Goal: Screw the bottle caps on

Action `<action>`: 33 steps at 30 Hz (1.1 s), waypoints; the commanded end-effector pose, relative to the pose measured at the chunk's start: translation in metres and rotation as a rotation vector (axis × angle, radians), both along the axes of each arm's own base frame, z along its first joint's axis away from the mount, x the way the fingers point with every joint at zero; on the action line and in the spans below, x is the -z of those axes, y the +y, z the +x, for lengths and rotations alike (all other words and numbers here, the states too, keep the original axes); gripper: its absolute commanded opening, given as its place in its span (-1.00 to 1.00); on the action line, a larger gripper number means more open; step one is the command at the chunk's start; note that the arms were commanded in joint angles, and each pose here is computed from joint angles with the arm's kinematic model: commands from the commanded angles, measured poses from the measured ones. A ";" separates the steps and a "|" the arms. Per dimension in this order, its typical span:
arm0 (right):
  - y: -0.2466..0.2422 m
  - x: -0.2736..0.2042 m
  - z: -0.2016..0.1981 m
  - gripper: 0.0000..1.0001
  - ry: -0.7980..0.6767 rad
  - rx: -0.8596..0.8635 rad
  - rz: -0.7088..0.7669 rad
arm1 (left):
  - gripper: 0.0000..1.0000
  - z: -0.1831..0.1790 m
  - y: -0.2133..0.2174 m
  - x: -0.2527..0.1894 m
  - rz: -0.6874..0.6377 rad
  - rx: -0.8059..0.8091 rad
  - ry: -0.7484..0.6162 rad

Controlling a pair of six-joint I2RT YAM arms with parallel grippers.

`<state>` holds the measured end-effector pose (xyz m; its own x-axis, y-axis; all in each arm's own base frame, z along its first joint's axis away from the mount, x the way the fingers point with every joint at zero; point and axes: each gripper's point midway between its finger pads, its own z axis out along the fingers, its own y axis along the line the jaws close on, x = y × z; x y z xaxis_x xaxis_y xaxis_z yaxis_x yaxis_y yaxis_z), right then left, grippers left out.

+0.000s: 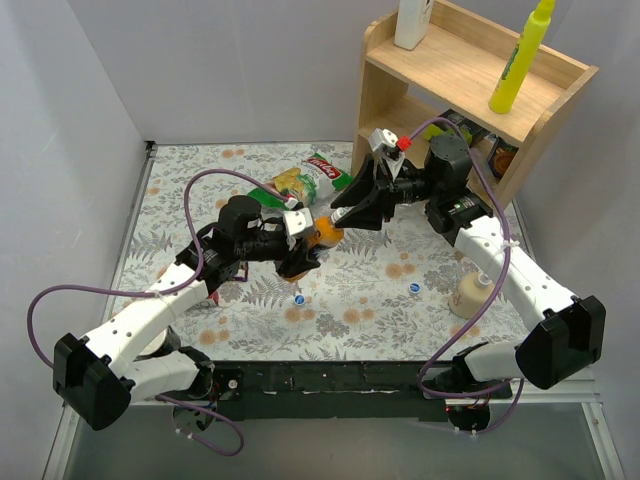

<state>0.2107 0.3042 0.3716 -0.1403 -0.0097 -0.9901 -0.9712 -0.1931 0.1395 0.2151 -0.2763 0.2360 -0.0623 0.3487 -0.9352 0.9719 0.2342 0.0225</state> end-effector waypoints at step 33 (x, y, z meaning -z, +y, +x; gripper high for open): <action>0.056 -0.005 0.096 -0.97 -0.146 0.281 -0.112 | 0.96 0.053 0.112 0.021 0.295 -0.629 -0.157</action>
<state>0.2803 0.3463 0.3685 -0.1069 -0.0912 -0.9901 -0.9908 0.0927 0.0984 0.2676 -0.2356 0.2374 -0.1280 0.3617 -0.9235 0.7723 0.6206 0.1360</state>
